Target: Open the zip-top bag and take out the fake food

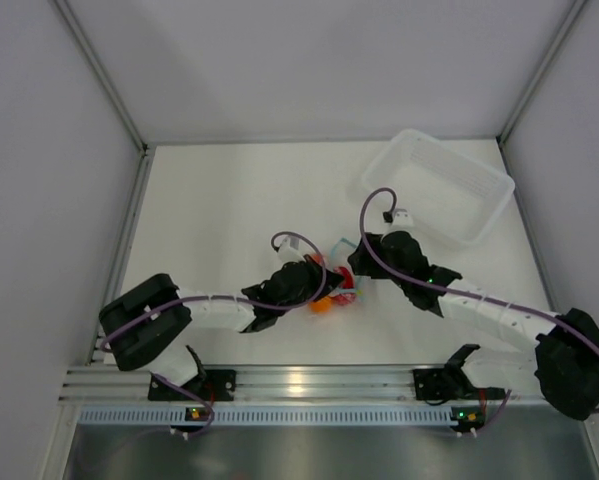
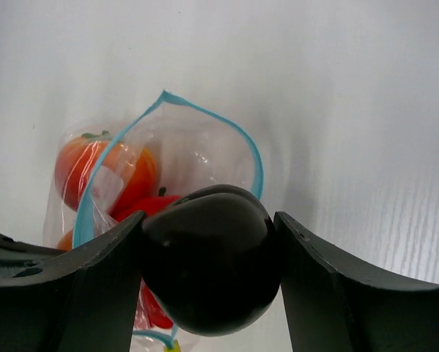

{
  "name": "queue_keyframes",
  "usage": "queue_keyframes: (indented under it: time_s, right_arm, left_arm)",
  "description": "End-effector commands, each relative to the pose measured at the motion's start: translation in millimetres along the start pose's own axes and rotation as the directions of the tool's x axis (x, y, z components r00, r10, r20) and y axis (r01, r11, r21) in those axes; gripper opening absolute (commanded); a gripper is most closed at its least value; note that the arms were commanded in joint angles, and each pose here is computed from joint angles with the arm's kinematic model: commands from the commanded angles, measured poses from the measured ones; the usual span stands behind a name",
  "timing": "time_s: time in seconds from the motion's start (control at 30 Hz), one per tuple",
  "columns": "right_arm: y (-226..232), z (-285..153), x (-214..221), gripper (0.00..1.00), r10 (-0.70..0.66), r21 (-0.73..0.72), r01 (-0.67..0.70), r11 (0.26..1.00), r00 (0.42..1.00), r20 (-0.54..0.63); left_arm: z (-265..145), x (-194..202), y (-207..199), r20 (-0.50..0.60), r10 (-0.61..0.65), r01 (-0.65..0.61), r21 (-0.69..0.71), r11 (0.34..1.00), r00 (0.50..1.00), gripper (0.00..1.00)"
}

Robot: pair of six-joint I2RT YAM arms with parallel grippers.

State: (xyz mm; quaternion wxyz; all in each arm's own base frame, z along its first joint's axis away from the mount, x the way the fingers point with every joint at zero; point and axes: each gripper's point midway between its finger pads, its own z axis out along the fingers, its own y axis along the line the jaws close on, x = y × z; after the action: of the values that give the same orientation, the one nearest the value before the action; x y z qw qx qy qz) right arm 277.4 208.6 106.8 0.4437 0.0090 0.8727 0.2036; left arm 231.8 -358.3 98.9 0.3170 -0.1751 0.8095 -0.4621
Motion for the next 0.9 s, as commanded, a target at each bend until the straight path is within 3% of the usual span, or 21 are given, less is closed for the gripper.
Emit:
queue_keyframes:
  time_s: [0.0,0.2,0.4,0.73,0.87]
  right_arm:
    - [1.3,-21.8,-1.2,0.25,-0.045,-0.017,0.045,0.999,0.999,-0.010]
    - [-7.2,-42.4,-50.4,0.26,-0.092,0.061,0.087,0.994,0.993,0.079]
    - [-46.9,-41.5,-124.7,0.27,-0.056,0.170,0.030,0.985,0.987,0.150]
    - [-177.7,20.5,-188.8,0.34,0.100,0.505,-0.185,0.843,0.976,0.192]
    - [-206.8,46.2,-194.8,0.47,0.146,0.544,-0.220,0.810,0.974,0.175]
  left_arm:
    - [-9.6,-19.6,-5.3,0.074,0.034,-0.034,-0.003,0.999,0.997,0.00]
    - [-21.4,-25.9,1.6,0.087,0.060,-0.059,-0.021,0.998,0.994,0.00]
    - [-29.5,-26.6,-6.4,0.050,0.125,-0.124,-0.012,0.992,0.991,0.00]
    - [-28.0,-11.7,-34.8,-0.074,0.204,-0.196,0.098,0.976,0.976,0.00]
    - [-28.5,-5.0,-45.6,-0.113,0.214,-0.198,0.138,0.970,0.970,0.00]
